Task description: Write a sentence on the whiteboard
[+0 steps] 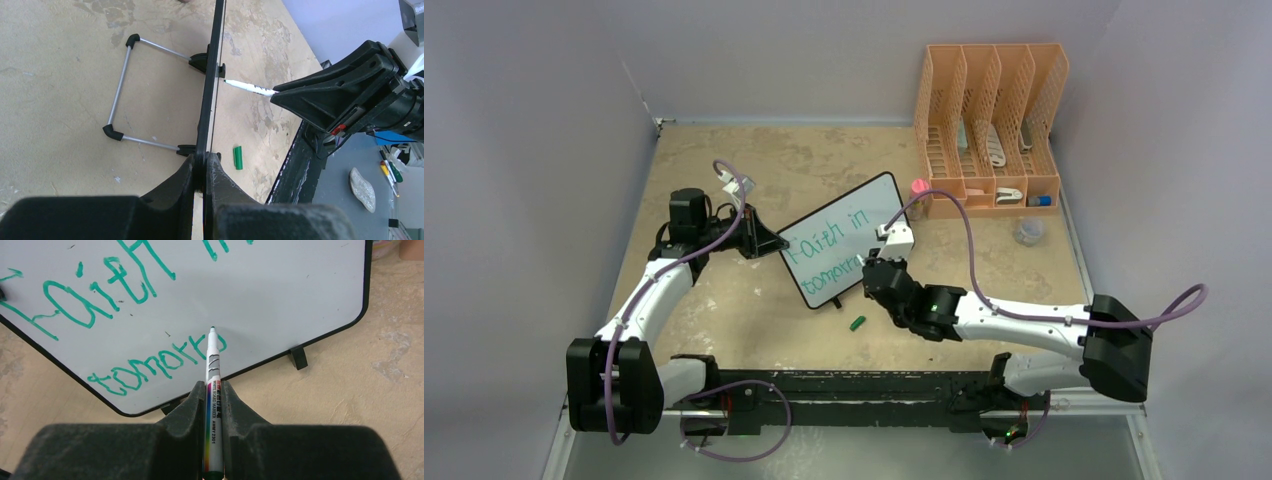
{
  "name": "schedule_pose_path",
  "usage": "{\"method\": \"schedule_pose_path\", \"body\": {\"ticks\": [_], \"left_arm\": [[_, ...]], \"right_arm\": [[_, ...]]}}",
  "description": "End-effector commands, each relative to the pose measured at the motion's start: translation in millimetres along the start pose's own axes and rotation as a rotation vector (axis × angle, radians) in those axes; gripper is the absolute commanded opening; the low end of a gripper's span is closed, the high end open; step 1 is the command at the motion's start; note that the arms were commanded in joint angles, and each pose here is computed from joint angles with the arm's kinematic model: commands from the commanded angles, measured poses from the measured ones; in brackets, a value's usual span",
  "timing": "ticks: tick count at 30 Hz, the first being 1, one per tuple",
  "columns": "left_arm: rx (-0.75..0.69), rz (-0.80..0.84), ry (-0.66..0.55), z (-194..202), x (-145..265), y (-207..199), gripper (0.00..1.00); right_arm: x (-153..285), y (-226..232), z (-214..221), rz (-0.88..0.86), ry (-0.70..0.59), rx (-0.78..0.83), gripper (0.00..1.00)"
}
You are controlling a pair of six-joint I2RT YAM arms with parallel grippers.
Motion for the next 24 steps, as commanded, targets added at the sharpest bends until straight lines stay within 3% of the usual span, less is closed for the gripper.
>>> {"method": "schedule_pose_path", "body": {"ticks": [1, 24], "left_arm": [[-0.007, -0.063, 0.02, 1.5, -0.4, 6.8, 0.0], [-0.003, -0.059, 0.024, 2.0, -0.9, 7.3, 0.0]], "right_arm": [[0.7, -8.9, -11.1, 0.023, -0.045, -0.021, 0.0], [-7.2, -2.4, -8.9, -0.019, -0.027, -0.006, 0.0]]}}
Point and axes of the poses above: each gripper's point midway between its finger pads, its own x axis back along the fingers, its own y axis along the line the jaws close on, z = x × y, the point moved 6 cm from there along x, back along the fingers, and after that the axes turned 1 degree about -x, right-handed, at the moved point
